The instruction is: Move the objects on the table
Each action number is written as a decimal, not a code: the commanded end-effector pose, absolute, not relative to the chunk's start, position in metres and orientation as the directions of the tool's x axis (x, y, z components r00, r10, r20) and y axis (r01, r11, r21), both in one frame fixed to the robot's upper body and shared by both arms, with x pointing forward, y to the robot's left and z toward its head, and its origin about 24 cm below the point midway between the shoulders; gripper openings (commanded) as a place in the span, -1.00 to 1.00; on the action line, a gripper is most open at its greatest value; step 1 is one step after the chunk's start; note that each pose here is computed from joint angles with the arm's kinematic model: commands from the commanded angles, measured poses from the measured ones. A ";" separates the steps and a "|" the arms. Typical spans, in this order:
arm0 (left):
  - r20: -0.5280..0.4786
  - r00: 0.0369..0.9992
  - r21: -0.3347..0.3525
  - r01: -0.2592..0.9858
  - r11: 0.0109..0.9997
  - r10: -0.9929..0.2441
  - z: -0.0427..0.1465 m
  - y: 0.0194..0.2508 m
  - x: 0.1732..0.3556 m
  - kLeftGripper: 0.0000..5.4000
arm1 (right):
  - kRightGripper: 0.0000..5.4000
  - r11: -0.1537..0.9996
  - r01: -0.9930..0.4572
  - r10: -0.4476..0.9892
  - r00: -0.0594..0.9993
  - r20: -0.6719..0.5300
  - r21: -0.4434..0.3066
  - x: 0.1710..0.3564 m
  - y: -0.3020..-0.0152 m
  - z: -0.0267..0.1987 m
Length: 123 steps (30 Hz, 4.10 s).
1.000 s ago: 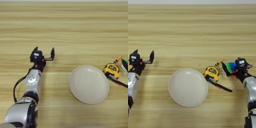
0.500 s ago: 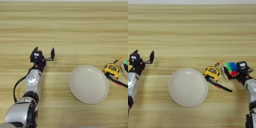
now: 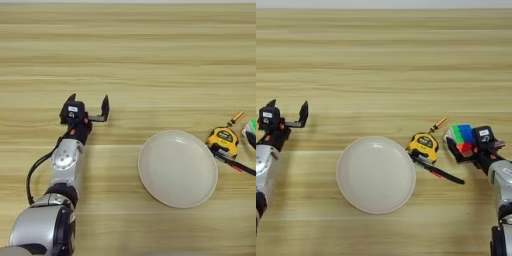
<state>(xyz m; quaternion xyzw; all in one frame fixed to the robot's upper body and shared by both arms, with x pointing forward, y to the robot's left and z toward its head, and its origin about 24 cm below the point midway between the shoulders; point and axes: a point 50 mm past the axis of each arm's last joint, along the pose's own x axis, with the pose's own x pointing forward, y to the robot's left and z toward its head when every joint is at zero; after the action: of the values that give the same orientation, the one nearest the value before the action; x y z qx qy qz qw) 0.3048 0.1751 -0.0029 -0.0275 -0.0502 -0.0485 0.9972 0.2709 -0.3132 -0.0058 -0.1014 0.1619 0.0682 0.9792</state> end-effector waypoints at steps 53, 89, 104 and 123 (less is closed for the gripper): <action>0.101 0.989 -0.037 0.111 0.993 -0.107 -0.001 0.168 0.309 1.00 | 0.25 0.915 -0.272 0.271 0.962 -0.046 -0.298 0.293 -0.298 0.060; 0.105 0.987 -0.044 0.127 0.991 -0.122 -0.003 0.170 0.305 1.00 | 0.25 0.740 -0.570 0.612 0.791 0.006 -0.357 0.269 -0.235 0.072; 0.107 0.934 0.045 0.339 0.940 -0.342 -0.006 0.157 0.293 1.00 | 0.25 0.677 -0.639 0.683 0.731 -0.013 -0.366 0.265 -0.216 0.070; 0.168 0.542 0.232 0.790 0.568 -0.823 0.052 0.113 0.236 1.00 | 0.25 0.589 -0.715 0.770 0.638 -0.008 -0.377 0.245 -0.191 0.084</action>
<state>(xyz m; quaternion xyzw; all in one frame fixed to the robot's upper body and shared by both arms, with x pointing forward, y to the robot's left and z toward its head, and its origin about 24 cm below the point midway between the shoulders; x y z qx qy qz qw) 0.2409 0.1120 0.0503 0.0634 -0.1382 -0.4496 0.8802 0.2483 -0.1940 0.0805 -0.1718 -0.0755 0.4012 0.8966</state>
